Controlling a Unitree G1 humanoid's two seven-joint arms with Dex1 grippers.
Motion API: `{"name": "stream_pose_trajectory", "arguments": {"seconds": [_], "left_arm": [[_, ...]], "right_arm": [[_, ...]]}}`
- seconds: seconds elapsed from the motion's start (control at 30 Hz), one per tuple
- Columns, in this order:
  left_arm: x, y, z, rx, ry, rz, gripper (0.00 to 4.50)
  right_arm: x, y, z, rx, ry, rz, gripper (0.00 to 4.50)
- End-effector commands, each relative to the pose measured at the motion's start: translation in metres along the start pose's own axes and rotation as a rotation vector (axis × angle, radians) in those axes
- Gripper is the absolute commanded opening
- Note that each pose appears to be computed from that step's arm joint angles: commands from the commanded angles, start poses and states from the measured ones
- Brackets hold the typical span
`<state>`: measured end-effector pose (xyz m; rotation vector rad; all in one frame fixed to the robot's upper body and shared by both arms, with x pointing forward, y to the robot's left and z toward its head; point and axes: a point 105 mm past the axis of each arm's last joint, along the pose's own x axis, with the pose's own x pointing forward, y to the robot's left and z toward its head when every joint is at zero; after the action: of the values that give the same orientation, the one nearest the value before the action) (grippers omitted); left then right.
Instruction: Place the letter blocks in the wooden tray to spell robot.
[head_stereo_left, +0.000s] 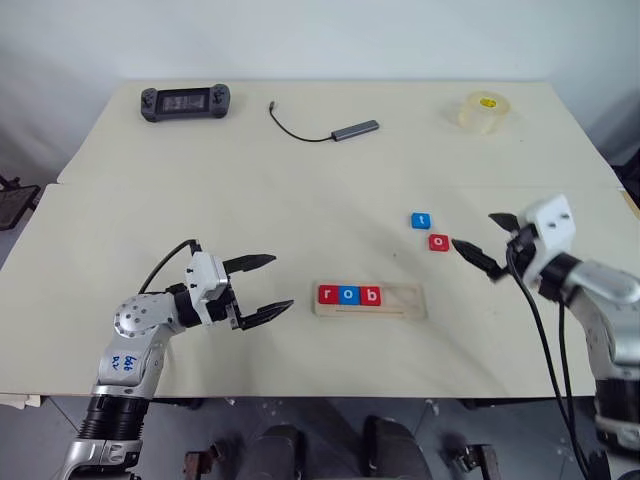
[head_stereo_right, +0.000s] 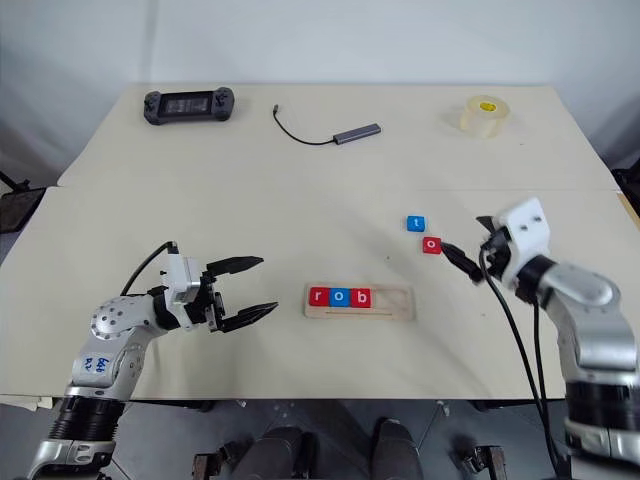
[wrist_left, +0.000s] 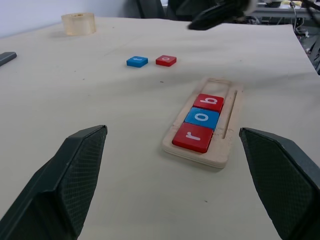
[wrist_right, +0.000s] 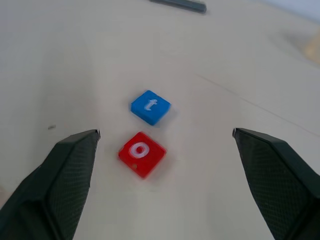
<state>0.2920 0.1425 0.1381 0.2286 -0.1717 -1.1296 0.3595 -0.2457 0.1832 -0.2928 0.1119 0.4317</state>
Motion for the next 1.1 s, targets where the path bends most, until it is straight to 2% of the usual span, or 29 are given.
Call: {"name": "stream_pose_trajectory", "arguments": {"seconds": [0.03,0.2,0.53,0.73,0.97,1.07,1.1], "left_arm": [[0.000,-0.004,0.009,0.042,-0.026,0.002,4.50],[-0.002,-0.006,0.009,0.043,-0.023,0.022,4.50],[-0.001,-0.009,0.007,0.030,-0.023,0.026,4.50],[0.002,-0.010,0.007,0.023,-0.029,0.020,4.50],[0.004,-0.010,0.009,0.015,-0.047,0.030,4.50],[0.004,-0.009,0.010,0.014,-0.053,0.038,4.50],[0.004,-0.008,0.010,0.017,-0.050,0.039,4.50]], "right_arm": [[0.010,-0.001,0.002,0.053,0.078,-0.006,4.46],[0.010,0.007,-0.001,0.082,0.170,0.033,4.46],[0.011,0.012,0.004,0.113,0.198,0.027,4.46],[0.018,0.009,-0.010,0.155,0.232,-0.112,4.46],[0.036,0.035,-0.025,0.296,0.248,-0.147,4.46],[0.038,0.037,-0.030,0.310,0.259,-0.173,4.46],[0.038,0.034,-0.033,0.311,0.265,-0.206,4.29]]}}
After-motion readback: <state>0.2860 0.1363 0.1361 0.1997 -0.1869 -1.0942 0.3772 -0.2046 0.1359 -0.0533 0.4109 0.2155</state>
